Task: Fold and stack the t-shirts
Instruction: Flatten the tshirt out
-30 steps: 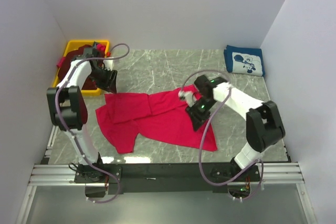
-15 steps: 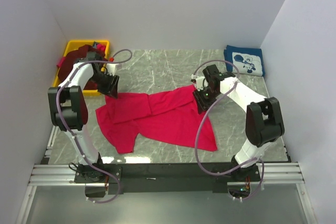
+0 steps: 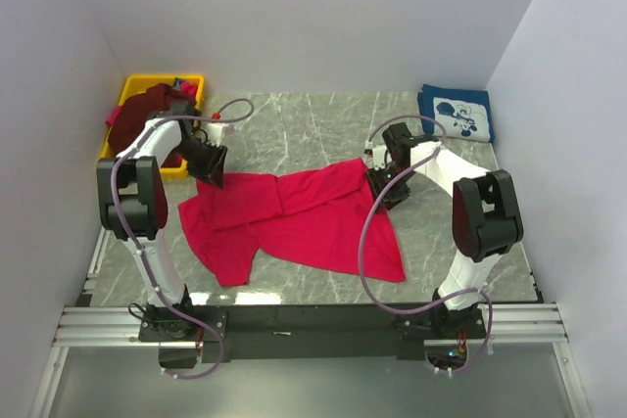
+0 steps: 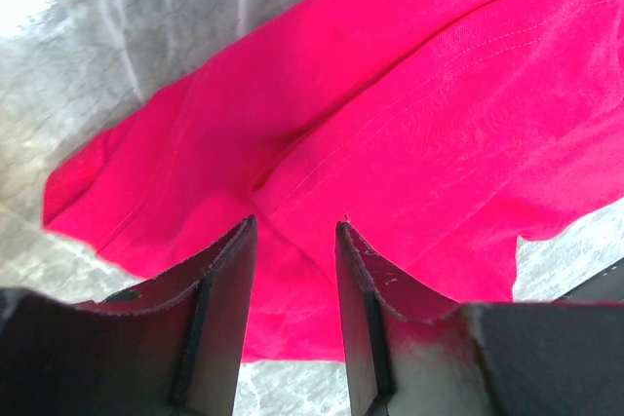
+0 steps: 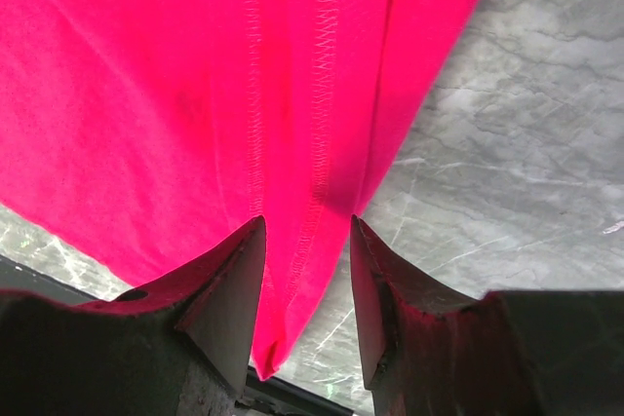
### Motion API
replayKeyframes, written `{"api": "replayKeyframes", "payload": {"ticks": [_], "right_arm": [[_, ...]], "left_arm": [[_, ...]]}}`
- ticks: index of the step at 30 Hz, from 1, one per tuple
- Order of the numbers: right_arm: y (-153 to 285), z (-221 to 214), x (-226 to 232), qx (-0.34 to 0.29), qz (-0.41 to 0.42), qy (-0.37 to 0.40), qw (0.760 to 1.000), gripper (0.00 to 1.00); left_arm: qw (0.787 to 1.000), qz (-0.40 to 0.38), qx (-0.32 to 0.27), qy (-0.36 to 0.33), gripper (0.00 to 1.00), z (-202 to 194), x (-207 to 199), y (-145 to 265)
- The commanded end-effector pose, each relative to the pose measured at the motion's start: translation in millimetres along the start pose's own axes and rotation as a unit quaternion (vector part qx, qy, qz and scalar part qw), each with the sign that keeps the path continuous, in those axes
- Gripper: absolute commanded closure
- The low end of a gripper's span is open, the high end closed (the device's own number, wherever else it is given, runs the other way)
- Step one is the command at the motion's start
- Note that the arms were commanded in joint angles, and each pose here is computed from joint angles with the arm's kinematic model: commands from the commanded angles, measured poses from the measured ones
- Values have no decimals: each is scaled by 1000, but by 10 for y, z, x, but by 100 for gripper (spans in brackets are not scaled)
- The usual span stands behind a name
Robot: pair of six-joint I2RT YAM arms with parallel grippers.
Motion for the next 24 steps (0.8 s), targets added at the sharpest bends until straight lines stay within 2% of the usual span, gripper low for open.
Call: {"api": "replayKeyframes", "payload": {"ticks": [1, 14, 19, 20, 24], "right_arm": [[17, 44, -64, -12, -3, -8, 1000, 52], [32, -6, -81, -6, 9, -11, 1000, 50], [2, 2, -98, -10, 6, -12, 1000, 49], [-3, 1, -114, -11, 2, -14, 1000, 49], [-31, 17, -165, -13, -3, -21, 1000, 47]], "left_arm": [[1000, 0, 1, -13, 57, 13, 20, -81], [1000, 9, 12, -7, 53, 64, 75, -222], [1000, -18, -5, -20, 64, 92, -50, -130], [1000, -18, -8, -21, 69, 95, -63, -110], [999, -19, -21, -27, 82, 122, -112, -7]]}}
Point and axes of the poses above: each gripper's point midway between its finger pads, its own y axis back along the fingers, its own x axis along the line the jaws close on, z = x × y, the point moved 8 cm from there along y, back along the fingers, and after that the axes turned 4 degrees about y, right-handed, at the moved point
